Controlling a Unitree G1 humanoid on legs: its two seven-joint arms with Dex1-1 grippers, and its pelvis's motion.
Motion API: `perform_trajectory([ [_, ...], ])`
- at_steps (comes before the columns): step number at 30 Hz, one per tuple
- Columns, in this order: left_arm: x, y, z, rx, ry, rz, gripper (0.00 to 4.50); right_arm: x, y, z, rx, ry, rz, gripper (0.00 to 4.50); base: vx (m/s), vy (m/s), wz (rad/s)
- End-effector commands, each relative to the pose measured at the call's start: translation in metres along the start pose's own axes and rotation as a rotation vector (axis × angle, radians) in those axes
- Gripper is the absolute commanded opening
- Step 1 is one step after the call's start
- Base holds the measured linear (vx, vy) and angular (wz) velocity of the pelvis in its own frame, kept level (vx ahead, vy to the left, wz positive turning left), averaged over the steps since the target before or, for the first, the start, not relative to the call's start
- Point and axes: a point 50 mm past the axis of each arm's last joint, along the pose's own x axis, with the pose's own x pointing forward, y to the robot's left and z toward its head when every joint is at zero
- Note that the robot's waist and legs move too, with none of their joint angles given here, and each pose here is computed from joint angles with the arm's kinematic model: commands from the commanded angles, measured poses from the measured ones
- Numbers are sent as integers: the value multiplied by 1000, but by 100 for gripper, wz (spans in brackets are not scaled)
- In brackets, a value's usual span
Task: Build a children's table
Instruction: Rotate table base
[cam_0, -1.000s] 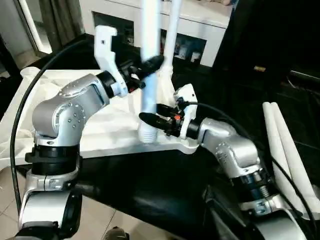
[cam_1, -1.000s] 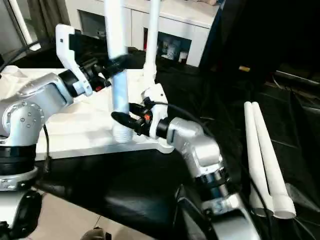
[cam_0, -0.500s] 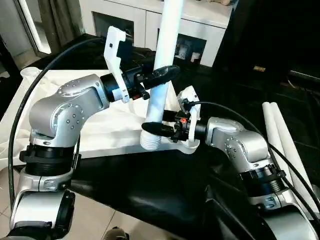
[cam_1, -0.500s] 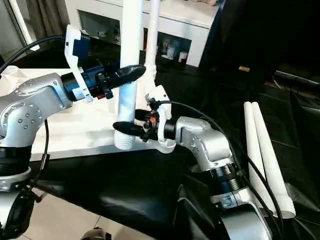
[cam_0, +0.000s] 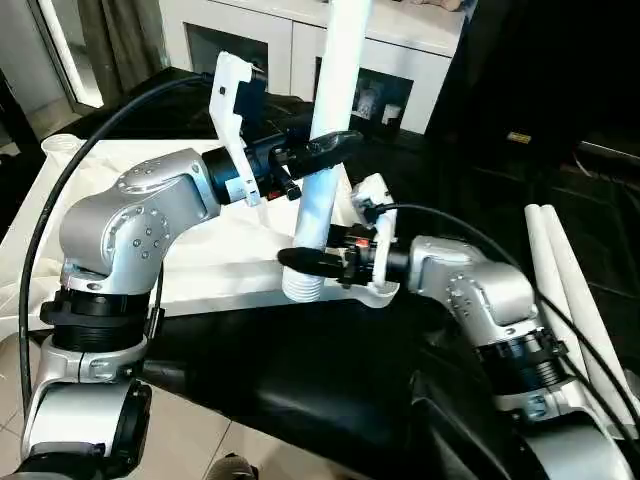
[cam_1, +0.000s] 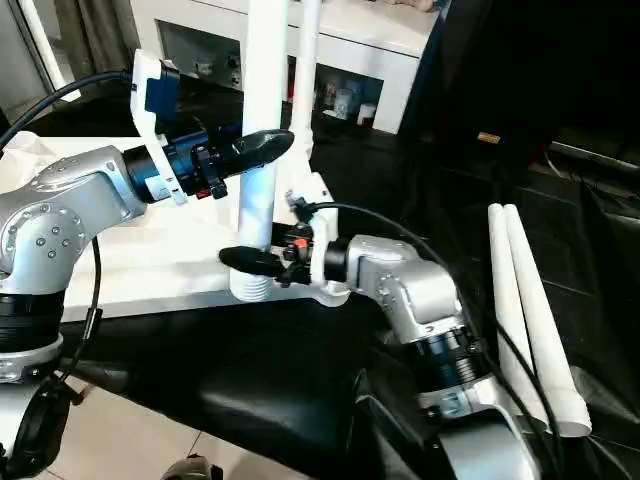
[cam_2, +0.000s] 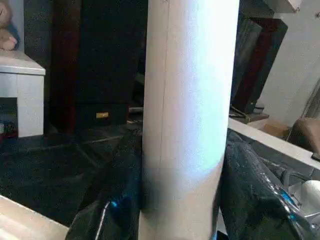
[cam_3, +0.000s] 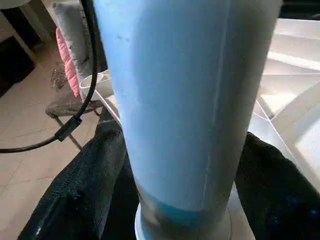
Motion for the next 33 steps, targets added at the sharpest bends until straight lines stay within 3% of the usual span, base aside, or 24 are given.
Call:
perform_trajectory([
  [1,2,-5,9,28,-16,-26,177,-2,0,0,6,5,-3,326,0,0,0],
  [12,2,-5,9,24,-23,-26,177,-2,-1,-2,13,9,-8,231,0,0,0],
  [21,2,-4,9,17,-33,-18,177,-2,-1,-3,-7,13,-12,195,0,0,0],
  [22,2,-4,10,20,-37,-11,212,-2,-1,-3,-9,12,-12,195,0,0,0],
  [24,3,-3,10,-24,-66,-12,247,-1,-2,-3,-10,0,-19,193,0,0,0],
  [27,2,-3,15,-75,-128,-9,257,-1,-3,-1,-12,-35,-43,193,0,0,0],
  [28,2,0,18,-95,-199,21,282,-1,-6,1,-3,-72,-77,193,0,0,0],
  [33,-1,1,19,-189,-362,35,294,-5,-15,8,36,-194,-212,191,0,0,0],
])
